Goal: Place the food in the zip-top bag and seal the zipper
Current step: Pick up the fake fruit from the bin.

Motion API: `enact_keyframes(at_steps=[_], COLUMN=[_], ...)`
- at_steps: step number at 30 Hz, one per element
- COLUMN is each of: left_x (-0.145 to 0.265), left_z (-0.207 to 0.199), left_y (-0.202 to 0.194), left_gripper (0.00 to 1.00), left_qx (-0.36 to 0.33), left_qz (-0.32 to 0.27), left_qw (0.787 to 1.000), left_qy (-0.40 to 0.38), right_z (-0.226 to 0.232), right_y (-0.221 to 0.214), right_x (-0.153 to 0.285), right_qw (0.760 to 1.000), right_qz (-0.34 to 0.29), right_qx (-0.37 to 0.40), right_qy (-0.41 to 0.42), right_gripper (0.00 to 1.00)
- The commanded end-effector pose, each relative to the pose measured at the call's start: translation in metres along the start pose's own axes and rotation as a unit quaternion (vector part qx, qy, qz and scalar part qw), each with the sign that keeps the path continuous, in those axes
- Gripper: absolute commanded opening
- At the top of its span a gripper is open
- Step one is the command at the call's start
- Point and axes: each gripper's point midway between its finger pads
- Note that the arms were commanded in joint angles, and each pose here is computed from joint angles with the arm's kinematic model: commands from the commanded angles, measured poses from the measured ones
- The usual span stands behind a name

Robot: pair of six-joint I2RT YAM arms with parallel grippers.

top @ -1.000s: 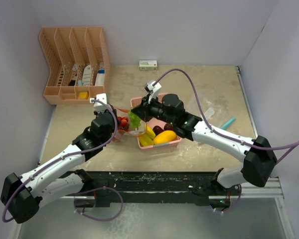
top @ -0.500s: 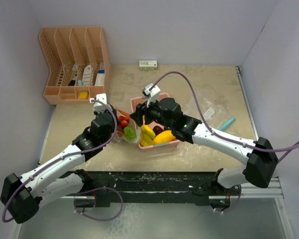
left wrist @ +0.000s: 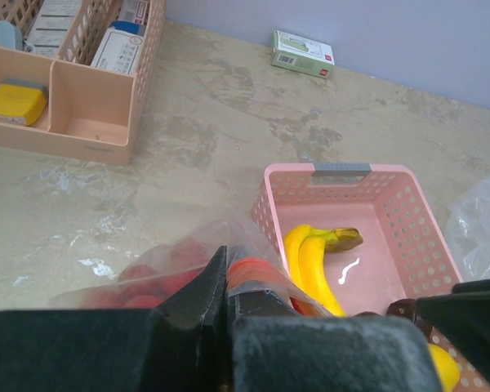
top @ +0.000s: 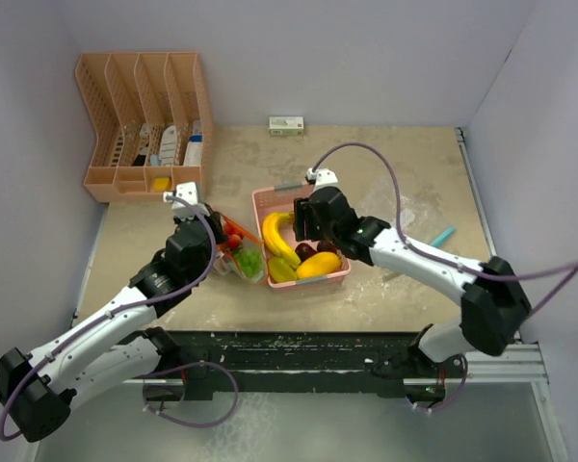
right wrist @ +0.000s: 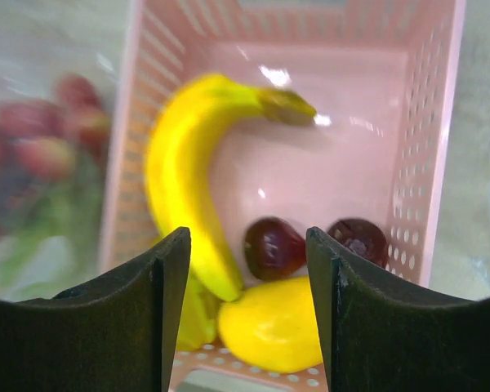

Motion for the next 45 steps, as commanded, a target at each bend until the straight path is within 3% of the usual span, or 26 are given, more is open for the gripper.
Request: enact_keyframes(at_steps=[1,11,23,25,28,31,36,41,45], left_x=[0.004,0.004,0.001,0.001,0.001,0.001,0.000,-0.005,-0.008], left_z=[-0.008,-0.006,-0.007,-0.006,-0.006,-0.006,-0.007,-0.009,-0.012], left_y=[0.023,0.022,0.018,0.018,0.018,0.019,0.018,0.013,0.004], left_gripper=[0.00,0.00,0.00,0.00,0.00,0.00,0.00,0.00,0.00], left_qx=[0.032,0.028,0.024,0.023,0.023,0.023,0.024,0.017,0.010], left_qz=[-0.034,-0.035,-0.033,-0.033,-0.034,-0.035,-0.033,-0.025,-0.009], left_qw=[0.999,0.999,0.999,0.999,0.999,0.999,0.999,1.000,1.000], left_qy=[-0.013,-0.011,-0.010,-0.009,-0.009,-0.008,-0.009,-0.007,-0.012], right_z=[0.005,0.002,-0.007,-0.009,-0.012,-0.012,-0.007,0.029,0.073], right_y=[-0.045,-0.095,-0.107,-0.102,-0.092,-0.076,-0.022,0.019,0.037], right_x=[-0.020,-0.050,-0.080,-0.082,-0.081,-0.069,-0.028,0.026,0.065], right_qw=[0.996,0.985,0.983,0.985,0.986,0.988,0.996,0.997,0.982], right_qz=[0.090,0.169,0.170,0.160,0.152,0.142,0.074,-0.012,-0.063], right_qx=[-0.002,0.027,0.047,0.049,0.048,0.046,0.042,0.029,0.036], right_qy=[0.006,-0.010,-0.046,-0.052,-0.053,-0.050,-0.026,0.075,0.176], right_gripper=[0.60,0.61,0.59,0.52,0.22,0.09,0.04,0.03,0.03])
Point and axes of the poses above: each gripper's point midway between its finger pads, its own x axis back along the fingers, its own z axis along the line the jaws close on, y = z × x, and after that the axes turned 12 degrees about x, right-handed
